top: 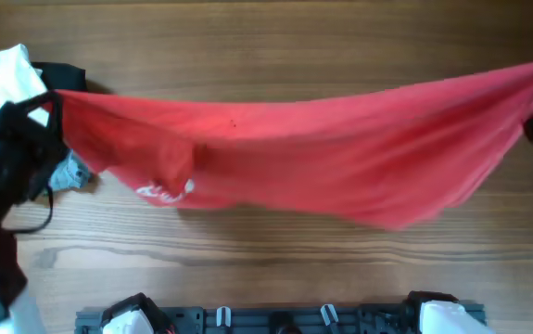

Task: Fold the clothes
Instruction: 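Lift the shirt with both grippers and shake it out flat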

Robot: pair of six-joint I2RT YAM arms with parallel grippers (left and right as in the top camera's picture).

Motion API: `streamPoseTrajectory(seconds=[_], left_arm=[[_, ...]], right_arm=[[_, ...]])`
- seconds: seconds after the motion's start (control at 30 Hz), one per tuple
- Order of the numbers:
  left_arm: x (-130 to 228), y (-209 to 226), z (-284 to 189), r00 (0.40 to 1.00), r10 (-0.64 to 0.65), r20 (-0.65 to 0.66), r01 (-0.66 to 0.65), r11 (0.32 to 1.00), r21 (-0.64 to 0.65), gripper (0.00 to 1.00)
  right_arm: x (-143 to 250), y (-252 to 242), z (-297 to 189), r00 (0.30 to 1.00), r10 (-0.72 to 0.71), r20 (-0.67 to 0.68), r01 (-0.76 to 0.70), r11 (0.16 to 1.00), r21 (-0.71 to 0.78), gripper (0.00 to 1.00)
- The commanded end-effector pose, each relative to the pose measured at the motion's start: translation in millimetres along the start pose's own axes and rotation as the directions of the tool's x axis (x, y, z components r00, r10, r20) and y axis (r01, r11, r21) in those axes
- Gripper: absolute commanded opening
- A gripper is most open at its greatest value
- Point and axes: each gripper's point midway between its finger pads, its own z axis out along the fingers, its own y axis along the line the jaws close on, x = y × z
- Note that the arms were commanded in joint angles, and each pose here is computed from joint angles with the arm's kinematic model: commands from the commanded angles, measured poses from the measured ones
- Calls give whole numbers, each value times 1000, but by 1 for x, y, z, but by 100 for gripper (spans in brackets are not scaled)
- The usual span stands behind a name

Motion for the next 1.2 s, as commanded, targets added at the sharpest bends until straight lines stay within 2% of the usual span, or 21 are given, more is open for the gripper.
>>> streamPoseTrajectory(seconds=[0.0, 0.07, 0.17, 0.23, 0.3, 0.37, 0.43, 0.47, 0.53, 0.6, 0.67, 0.7, 0.73, 0.8, 0.83, 0.87, 0.93, 1.0, 1.1, 1.17], left_arm=[[8, 5, 49, 989, -41, -142, 44, 999, 16, 4], [11, 4, 86, 980, -16, -199, 24, 999, 38, 4], [5, -10, 151, 975, 83, -204, -56, 989, 137, 4], [-5, -24, 194, 980, 125, -154, -89, 971, 222, 4], [-33, -53, 217, 995, 86, -58, -61, 938, 342, 4], [-72, -86, 208, 998, 39, 45, -55, 892, 449, 4], [-115, -126, 174, 983, 46, 177, -134, 838, 529, 4], [-134, -141, 152, 971, 58, 232, -179, 821, 542, 4], [-155, -156, 119, 944, 119, 308, -272, 808, 522, 4], [-151, -153, 107, 950, 167, 265, -282, 825, 489, 4], [-121, -127, 119, 972, 202, 116, -233, 880, 414, 4], [-94, -103, 131, 975, 220, -1, -207, 916, 342, 4], [-70, -80, 140, 967, 235, -102, -199, 941, 273, 4], [-11, -20, 154, 906, 231, -354, -214, 973, 86, 4], [20, 9, 158, 852, 201, -484, -231, 973, -2, 4], [68, 45, 163, 740, 142, -657, -255, 964, -79, 4], [116, 81, 169, 606, 68, -792, -277, 952, -131, 4], [162, 119, 167, 480, -30, -877, -283, 941, -188, 4], [217, 161, 146, 337, -181, -924, -261, 925, -276, 4], [241, 179, 131, 271, -248, -930, -254, 913, -318, 4]], right_arm=[[30, 1, 96, 967, -49, -250, 52, 999, 3, 4], [48, 3, 145, 932, -71, -355, 71, 997, -14, 4], [78, 9, 227, 875, -131, -465, 103, 991, -85, 4], [91, 6, 276, 867, -116, -484, 90, 993, -78, 4], [80, 6, 298, 897, 0, -442, -14, 999, -30, 4], [41, 12, 291, 940, 75, -334, -97, 994, -48, 4], [-15, 17, 265, 980, 88, -181, -107, 989, -98, 4], [-56, 16, 239, 994, 86, -60, -93, 989, -114, 4], [-89, 14, 206, 997, 70, 45, -63, 990, -126, 4], [-90, 12, 191, 997, 65, 45, -60, 991, -117, 4], [-69, 8, 192, 999, 37, -37, -40, 995, -94, 4], [-50, 3, 198, 994, 14, -110, -22, 997, -70, 4], [-33, -5, 203, 984, 7, -177, -13, 999, -35, 4], [11, -29, 216, 940, 25, -340, 2, 997, 78, 4], [35, -38, 223, 905, 23, -424, 28, 993, 113, 4], [75, -48, 237, 829, 17, -559, 64, 990, 125, 4], [128, -54, 249, 705, 0, -709, 89, 992, 88, 4], [173, -62, 251, 589, -7, -808, 106, 992, 69, 5], [231, -75, 242, 420, 49, -906, 101, 990, 100, 4], [256, -84, 234, 346, 94, -934, 93, 987, 134, 4]])
